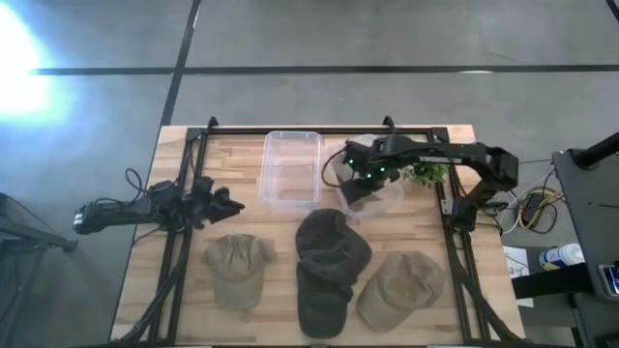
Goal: Pick & Place hat
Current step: Put the middle brown cap into the right transparent bin, then put the left brown cap into the right transparent bin
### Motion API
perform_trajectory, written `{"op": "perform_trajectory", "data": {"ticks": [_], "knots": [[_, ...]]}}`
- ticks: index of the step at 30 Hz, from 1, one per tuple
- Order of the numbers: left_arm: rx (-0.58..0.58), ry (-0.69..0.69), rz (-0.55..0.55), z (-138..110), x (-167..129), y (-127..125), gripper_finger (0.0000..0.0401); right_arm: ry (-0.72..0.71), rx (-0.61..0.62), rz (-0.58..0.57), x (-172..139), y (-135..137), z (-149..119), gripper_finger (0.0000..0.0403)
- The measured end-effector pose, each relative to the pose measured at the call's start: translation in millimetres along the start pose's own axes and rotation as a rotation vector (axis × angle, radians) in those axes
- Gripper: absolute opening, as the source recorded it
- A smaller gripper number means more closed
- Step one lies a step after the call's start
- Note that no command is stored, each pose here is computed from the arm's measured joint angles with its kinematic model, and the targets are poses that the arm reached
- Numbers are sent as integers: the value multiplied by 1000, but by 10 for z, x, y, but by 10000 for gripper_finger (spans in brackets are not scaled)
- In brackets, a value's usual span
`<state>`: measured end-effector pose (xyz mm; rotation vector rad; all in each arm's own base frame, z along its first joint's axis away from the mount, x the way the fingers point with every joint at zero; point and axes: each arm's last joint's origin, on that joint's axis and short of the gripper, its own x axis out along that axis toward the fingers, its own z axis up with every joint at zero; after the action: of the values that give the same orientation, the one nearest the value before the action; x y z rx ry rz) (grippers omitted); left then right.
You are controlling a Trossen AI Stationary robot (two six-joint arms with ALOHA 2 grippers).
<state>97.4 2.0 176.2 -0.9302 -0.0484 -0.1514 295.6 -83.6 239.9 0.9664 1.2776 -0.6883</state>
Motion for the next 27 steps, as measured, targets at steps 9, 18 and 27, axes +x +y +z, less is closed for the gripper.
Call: {"op": "perform_trajectory", "data": {"ticks": [9,18,27], "knots": [[-426,-62,29,17,-1,11,151,-21,-11,1,-112,68,24,137],[-371,-237,109,66,-7,38,151,-135,-23,14,-697,-51,-202,202],[-287,3,80,130,-6,-186,147,-262,-138,113,-1068,-52,-577,211]]}}
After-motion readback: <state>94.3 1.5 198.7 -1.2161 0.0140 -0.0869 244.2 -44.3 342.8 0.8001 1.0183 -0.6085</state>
